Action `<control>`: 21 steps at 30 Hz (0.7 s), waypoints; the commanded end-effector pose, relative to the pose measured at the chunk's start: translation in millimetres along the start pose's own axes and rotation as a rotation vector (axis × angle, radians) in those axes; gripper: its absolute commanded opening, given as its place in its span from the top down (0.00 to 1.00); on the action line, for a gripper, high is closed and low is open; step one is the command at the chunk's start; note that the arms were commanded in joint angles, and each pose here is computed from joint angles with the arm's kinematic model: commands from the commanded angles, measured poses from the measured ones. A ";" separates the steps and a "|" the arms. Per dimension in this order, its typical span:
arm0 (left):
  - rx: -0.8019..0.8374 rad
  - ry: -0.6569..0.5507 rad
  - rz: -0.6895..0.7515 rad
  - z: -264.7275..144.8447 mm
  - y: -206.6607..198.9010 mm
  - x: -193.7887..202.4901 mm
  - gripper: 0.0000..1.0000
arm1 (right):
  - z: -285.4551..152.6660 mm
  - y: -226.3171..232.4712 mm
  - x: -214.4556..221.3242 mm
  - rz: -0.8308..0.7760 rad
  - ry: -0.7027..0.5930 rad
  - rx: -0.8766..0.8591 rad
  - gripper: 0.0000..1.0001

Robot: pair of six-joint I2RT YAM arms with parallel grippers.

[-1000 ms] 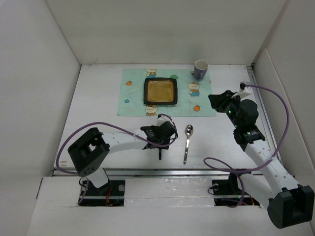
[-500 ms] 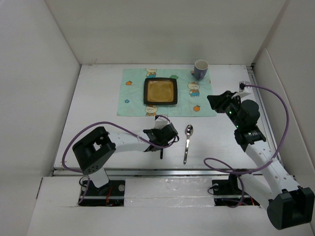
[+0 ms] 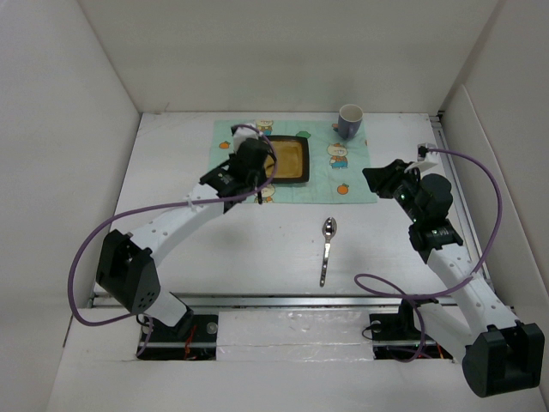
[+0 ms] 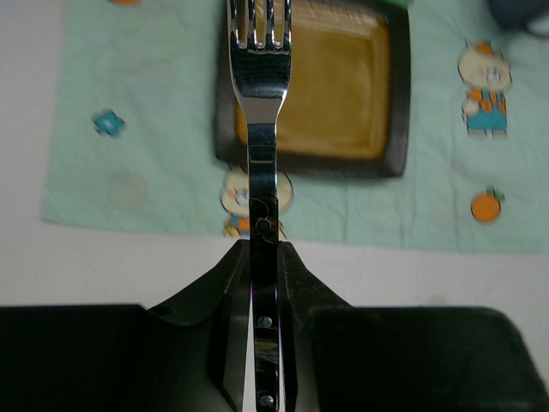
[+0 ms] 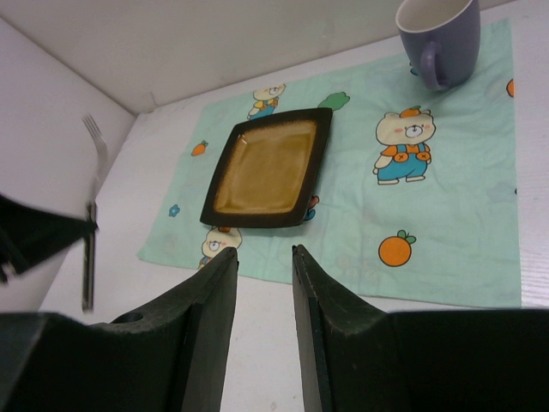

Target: Set the dinner table for one person

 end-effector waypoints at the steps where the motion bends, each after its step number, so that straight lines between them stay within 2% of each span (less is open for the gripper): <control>1: -0.034 -0.049 0.068 22.1 31.1 -52.0 1.00 | 2.1 2.8 -3.8 -0.004 -0.029 -0.044 0.63; 3: -0.078 -0.042 0.111 47.0 46.2 -60.3 1.00 | 4.7 0.6 -0.7 -0.002 -0.017 -0.041 0.63; 4: -0.088 -0.064 0.093 55.5 55.7 -77.6 1.00 | 5.5 -0.2 0.2 0.000 -0.014 -0.038 0.63; 9: -0.161 0.038 0.168 119.0 81.0 -67.4 1.00 | 12.6 -6.6 6.3 0.009 0.013 -0.033 0.63; 21: -0.182 0.097 0.200 177.7 105.2 -54.7 1.00 | 17.5 -9.8 10.4 0.005 0.030 -0.030 0.63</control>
Point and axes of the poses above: each gripper's point midway between its finger pads, its own z axis out along the fingers, its own y axis along the line the jaws close on, x = y × z, the point moved 7 cm from there along -z, back along the fingers, and after that the axes turned 1 degree about -z, right-handed, at the moved point
